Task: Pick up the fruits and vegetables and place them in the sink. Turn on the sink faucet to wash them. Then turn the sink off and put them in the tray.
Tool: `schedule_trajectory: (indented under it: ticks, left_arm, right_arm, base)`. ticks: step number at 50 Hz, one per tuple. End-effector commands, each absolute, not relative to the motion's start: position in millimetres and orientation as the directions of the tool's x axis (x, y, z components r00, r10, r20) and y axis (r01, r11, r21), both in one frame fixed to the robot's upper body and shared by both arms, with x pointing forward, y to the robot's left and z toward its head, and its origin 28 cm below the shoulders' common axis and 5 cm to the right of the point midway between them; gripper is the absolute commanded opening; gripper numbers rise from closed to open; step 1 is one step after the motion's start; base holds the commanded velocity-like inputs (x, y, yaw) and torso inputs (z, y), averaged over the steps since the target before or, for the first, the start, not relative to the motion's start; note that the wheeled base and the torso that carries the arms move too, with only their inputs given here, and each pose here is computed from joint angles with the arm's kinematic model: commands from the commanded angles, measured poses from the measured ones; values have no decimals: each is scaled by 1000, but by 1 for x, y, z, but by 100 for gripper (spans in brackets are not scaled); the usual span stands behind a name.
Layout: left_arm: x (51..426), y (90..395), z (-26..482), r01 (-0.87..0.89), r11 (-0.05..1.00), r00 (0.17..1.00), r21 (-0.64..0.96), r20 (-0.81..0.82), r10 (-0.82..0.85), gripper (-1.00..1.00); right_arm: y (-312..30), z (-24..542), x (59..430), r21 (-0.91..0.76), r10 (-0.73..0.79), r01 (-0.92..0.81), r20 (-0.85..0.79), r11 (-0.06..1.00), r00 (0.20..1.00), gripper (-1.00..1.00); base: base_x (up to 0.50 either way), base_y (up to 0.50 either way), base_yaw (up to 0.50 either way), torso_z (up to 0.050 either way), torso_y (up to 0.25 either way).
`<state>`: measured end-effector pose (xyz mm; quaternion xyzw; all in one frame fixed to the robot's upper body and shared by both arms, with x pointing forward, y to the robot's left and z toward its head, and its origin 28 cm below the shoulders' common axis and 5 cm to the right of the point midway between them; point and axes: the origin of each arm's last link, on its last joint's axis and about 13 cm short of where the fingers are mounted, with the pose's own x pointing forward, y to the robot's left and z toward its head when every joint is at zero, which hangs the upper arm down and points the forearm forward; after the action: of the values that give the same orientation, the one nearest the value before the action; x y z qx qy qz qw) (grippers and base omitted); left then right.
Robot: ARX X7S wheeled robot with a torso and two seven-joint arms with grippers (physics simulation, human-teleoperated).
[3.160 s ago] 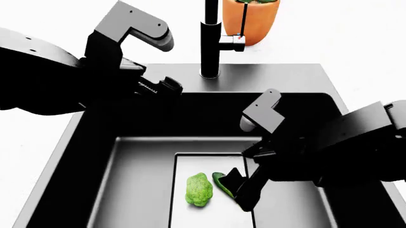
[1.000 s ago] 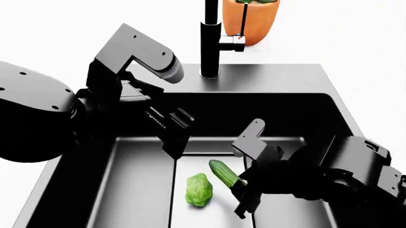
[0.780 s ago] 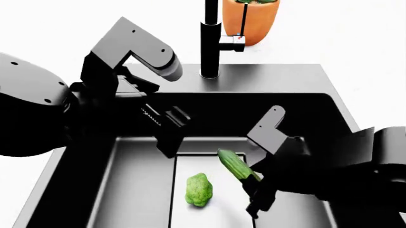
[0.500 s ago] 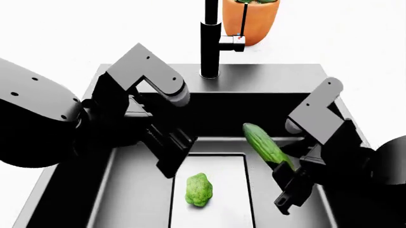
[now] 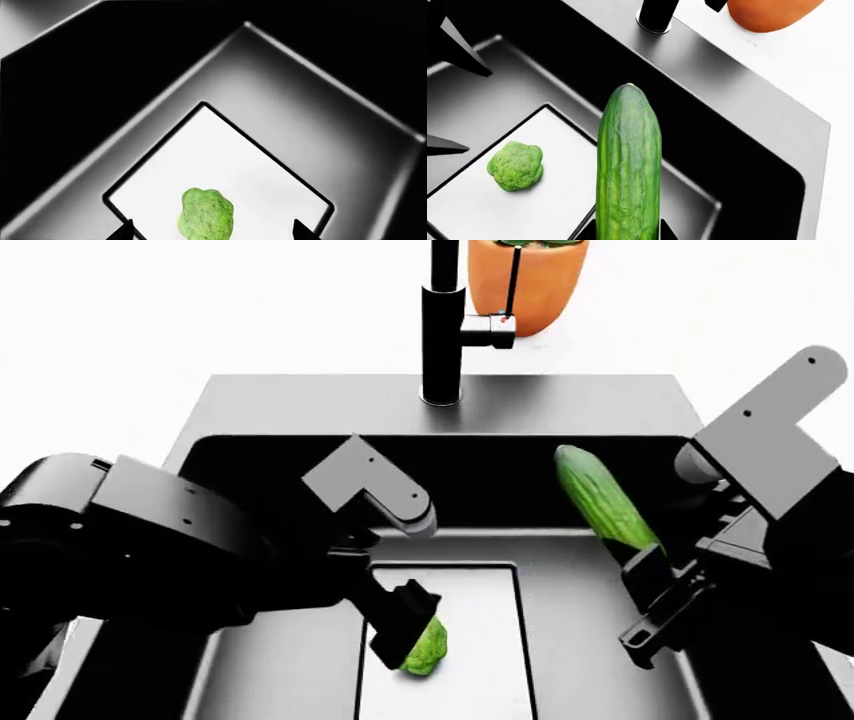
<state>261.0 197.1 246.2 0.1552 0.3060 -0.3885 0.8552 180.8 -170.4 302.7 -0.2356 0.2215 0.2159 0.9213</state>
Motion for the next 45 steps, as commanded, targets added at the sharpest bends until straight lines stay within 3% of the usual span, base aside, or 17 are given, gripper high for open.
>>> schedule_trajectory:
  ticks: [1,45]
  left_arm:
    - [270,192,222,747,664,511,24,-660,-551,100]
    - [290,179,150,711,702,468,-42,-716,-517,100]
  right_arm:
    - [-169,296,184,-335,300,-508,-511,793,805,-100]
    - [-160,275,193,-311,335,-555,-544,771,769,-100]
  base:
    - [0,0,0,0,0]
    - [0,0,0,0,0]
